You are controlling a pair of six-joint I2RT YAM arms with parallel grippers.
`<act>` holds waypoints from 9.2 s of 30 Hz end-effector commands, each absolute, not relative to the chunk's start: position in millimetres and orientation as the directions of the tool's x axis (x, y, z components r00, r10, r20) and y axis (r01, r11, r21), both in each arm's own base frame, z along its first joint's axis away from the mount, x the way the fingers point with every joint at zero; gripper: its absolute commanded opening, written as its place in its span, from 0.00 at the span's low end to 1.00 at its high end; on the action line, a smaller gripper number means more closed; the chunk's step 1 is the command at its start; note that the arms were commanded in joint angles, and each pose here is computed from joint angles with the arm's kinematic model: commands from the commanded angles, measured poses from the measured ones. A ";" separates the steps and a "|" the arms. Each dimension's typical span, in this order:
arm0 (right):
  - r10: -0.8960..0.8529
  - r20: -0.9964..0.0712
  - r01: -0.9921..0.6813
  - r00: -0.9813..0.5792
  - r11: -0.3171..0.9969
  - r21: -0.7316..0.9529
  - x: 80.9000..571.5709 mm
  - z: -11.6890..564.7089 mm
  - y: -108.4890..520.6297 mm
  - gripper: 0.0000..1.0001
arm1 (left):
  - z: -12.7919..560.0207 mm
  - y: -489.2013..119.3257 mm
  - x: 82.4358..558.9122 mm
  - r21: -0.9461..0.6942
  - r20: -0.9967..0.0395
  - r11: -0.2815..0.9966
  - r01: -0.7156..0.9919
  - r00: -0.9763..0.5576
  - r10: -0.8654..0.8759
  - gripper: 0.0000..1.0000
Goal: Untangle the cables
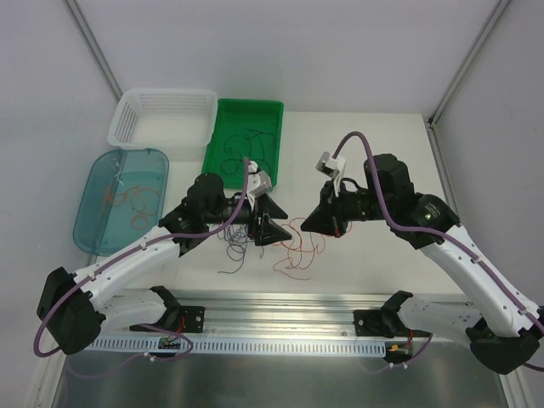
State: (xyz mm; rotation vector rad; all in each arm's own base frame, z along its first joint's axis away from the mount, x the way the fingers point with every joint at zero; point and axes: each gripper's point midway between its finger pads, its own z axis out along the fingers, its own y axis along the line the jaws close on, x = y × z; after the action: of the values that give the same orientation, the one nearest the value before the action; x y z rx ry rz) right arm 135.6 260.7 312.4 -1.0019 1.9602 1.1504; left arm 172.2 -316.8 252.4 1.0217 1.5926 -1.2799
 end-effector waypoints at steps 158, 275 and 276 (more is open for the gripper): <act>0.013 -0.999 -0.166 0.040 0.986 0.006 161.8 497.4 18.4 0.01 | 14.2 -174.9 273.1 -0.159 -0.403 0.978 0.132 -0.913 0.057 0.36; -0.130 -0.832 -0.636 -0.540 0.710 0.301 168.2 212.3 203.4 0.97 | 398.2 128.9 379.2 -0.007 -0.999 0.901 -0.433 -0.031 -0.022 0.00; -0.133 -0.832 -0.639 -0.539 0.708 0.301 167.6 211.3 203.7 0.97 | 372.0 139.2 373.4 0.000 -0.996 0.886 -0.464 -0.078 -0.040 0.00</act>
State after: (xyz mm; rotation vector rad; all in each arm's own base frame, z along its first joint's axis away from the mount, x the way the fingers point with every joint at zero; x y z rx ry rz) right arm 168.1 194.8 204.0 -0.5801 2.1118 0.6996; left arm 385.4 115.4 410.2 -0.2980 1.5736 0.3077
